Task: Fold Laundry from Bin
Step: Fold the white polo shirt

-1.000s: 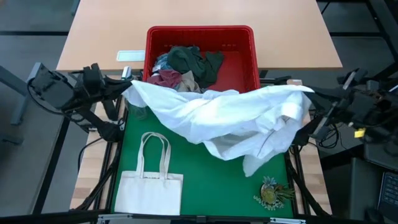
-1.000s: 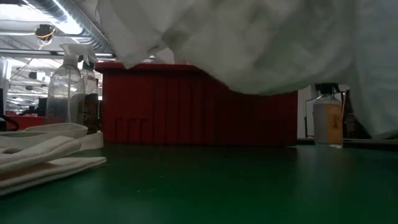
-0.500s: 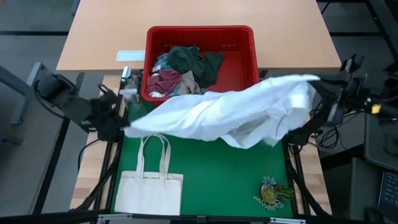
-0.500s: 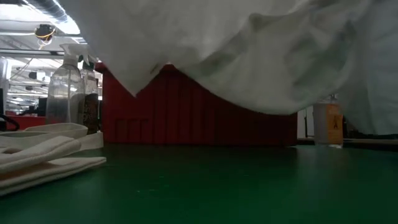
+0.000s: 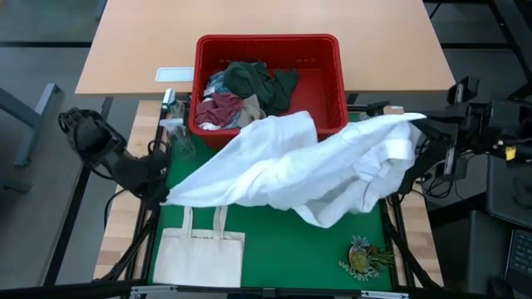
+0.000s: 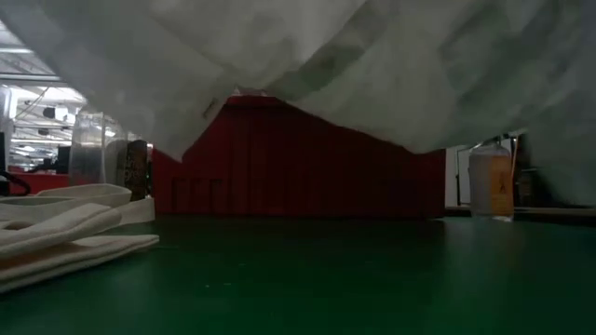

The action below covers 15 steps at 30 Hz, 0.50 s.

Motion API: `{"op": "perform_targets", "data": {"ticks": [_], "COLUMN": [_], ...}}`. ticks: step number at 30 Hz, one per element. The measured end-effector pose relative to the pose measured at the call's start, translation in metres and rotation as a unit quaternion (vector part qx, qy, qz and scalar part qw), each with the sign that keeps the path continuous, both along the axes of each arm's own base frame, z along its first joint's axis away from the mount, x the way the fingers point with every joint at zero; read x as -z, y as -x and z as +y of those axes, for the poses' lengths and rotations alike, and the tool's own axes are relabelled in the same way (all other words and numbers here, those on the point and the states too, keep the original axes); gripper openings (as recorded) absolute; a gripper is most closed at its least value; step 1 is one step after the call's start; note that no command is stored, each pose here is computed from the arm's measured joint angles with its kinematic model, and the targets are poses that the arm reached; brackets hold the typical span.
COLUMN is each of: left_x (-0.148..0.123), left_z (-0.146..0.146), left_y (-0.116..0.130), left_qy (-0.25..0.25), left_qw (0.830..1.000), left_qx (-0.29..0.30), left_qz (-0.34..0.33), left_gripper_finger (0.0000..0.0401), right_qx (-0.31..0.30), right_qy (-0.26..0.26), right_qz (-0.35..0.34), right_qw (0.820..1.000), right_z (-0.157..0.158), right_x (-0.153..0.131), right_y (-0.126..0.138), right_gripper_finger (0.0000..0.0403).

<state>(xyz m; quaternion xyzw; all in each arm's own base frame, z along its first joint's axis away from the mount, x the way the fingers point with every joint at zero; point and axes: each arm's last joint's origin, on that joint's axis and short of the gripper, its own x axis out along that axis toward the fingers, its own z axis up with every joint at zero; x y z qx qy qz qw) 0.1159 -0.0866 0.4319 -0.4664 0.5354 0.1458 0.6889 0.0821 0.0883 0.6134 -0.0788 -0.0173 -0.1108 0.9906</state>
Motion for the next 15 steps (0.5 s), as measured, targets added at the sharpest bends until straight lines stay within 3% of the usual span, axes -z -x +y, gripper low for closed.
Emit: {"op": "perform_targets", "data": {"ticks": [5, 8, 15], "left_x": [0.034, 0.060, 0.120], "left_z": [-0.011, -0.016, -0.014], "left_y": [-0.005, -0.007, -0.007], "left_qy": [-0.039, -0.068, -0.164], "left_qw": [0.997, 0.992, 0.970], "left_qx": [0.009, 0.019, 0.008], "left_qz": [0.061, 0.104, 0.179], "left_gripper_finger": [0.0000, 0.0000, 0.0000], "right_qx": [0.059, 0.064, 0.039], "right_qy": [0.007, -0.006, -0.095], "right_qz": [0.025, 0.036, 0.065], "right_qw": [0.998, 0.997, 0.993], "right_z": [-0.018, -0.027, -0.036], "right_x": [0.010, 0.021, 0.051], "right_y": [0.009, 0.014, 0.020], "right_gripper_finger": [0.0003, 0.0003, 0.0003]}}
